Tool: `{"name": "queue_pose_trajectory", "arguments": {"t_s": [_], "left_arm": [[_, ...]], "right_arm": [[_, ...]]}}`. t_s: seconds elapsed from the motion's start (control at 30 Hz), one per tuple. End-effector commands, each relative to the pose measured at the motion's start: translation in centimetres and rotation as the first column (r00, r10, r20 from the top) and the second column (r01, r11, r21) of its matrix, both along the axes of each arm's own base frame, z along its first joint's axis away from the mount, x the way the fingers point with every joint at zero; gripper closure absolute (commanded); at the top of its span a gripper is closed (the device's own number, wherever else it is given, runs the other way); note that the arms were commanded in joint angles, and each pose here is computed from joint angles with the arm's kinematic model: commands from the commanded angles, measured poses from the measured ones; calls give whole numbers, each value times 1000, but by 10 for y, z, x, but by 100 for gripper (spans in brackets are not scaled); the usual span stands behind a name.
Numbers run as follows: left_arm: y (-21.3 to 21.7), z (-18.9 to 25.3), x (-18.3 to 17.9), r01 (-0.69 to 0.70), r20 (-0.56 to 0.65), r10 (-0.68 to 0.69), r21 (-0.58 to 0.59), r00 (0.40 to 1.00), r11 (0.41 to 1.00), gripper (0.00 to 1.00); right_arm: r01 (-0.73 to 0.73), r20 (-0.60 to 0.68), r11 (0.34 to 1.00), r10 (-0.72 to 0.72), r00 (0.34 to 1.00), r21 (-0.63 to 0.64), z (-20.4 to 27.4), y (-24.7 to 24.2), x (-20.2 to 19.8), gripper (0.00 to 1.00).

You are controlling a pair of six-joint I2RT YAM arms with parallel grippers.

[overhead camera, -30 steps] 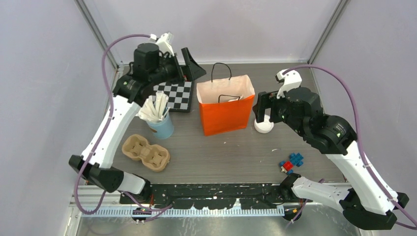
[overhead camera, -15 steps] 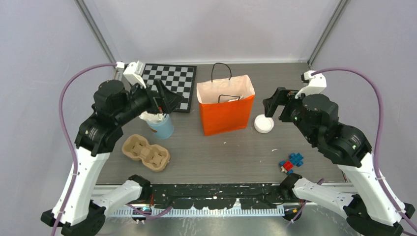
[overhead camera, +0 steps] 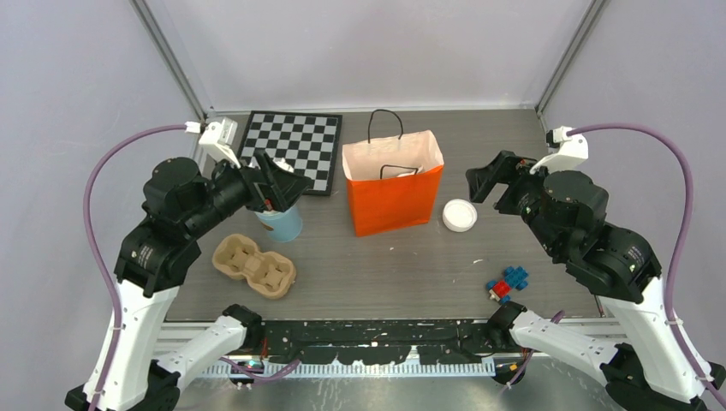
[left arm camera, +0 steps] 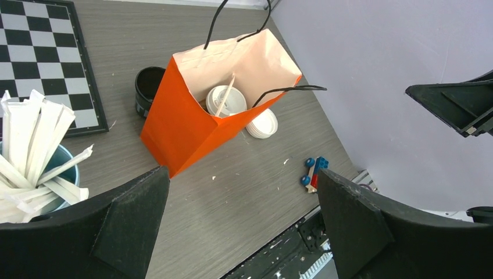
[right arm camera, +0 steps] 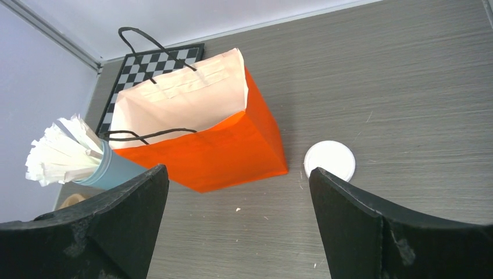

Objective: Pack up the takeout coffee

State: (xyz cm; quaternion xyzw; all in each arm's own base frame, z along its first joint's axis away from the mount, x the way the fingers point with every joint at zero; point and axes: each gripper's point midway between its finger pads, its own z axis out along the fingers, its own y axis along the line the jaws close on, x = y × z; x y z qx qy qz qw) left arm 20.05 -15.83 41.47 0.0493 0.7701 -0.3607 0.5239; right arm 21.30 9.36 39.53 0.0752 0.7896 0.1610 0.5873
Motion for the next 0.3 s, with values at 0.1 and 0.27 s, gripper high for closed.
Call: {"name": "queue_pose_trajectory", "arguments": {"t_s": [0.1, 0.27], "left_arm": [[4, 11, -6, 3, 48, -4, 4, 999, 1000, 0], [3, 10, -5, 9, 54, -10, 6, 998, 1000, 0]], "right_arm": [[24, 2, 997, -24, 1000, 71, 6, 2, 2, 5], [21, -16, 998, -20, 1000, 67, 2, 3, 1, 5]]}}
